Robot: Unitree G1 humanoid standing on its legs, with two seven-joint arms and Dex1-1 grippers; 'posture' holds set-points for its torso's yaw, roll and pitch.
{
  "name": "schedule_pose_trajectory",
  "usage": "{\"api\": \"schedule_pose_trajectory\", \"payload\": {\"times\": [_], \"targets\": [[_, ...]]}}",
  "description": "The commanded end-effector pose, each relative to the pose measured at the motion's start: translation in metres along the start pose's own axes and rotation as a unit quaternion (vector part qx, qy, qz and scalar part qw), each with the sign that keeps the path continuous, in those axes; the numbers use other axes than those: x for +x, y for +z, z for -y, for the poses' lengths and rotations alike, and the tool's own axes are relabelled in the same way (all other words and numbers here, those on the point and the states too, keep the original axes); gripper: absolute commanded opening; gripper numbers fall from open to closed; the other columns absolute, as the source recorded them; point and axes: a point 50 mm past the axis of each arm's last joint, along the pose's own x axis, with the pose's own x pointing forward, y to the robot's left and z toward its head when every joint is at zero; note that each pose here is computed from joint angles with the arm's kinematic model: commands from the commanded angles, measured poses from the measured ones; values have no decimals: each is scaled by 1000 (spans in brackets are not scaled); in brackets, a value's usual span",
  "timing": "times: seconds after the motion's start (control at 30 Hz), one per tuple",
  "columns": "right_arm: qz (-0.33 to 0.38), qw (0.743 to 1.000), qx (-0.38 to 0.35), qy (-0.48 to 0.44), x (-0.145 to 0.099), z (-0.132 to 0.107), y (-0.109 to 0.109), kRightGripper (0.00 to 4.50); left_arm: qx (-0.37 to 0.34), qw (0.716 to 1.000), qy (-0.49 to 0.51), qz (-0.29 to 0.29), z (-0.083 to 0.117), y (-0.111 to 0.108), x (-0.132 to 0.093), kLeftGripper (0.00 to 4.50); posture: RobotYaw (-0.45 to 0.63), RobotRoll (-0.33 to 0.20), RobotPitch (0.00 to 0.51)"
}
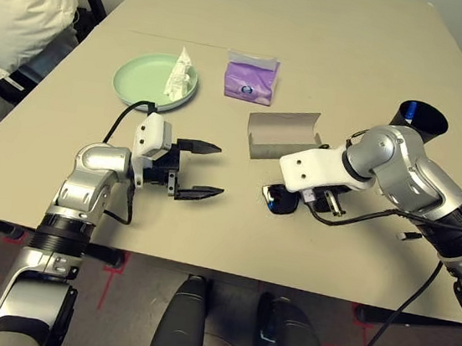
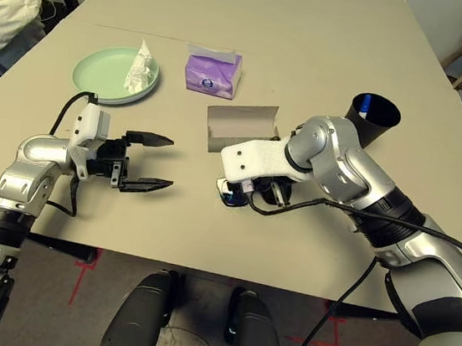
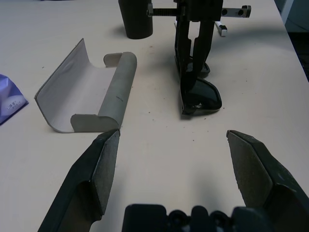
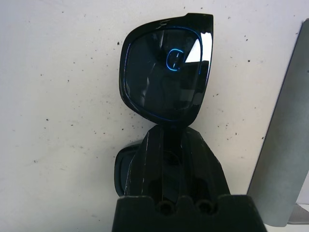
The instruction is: Organize and tidy the items on the table.
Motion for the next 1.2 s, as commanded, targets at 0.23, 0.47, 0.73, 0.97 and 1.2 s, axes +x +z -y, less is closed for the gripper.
{"api": "schedule_pose_trajectory", "payload": {"times": [0.23,0.47,0.73,0.97,1.2], "targets": [[18,999,-9,-26,-17,7,8,394,-3,1000,-11,-10,5,-3,2,4500,255,0,165],[32,997,-12,-76,-47,21,12,394,1,1000,-9,-7,0,-2,3,4500,234,0,157],[25,990,-13,-138,-58,46,12,394,-9,1000,13,22,-9,7,6,4500,227,0,145],[2,984,-25,-178,-50,65,8,394,-23,998,44,38,-16,13,3,4500,238,0,141],[-15,981,-36,-191,-33,75,9,394,-35,996,64,45,-16,17,-1,4500,258,0,133]]}}
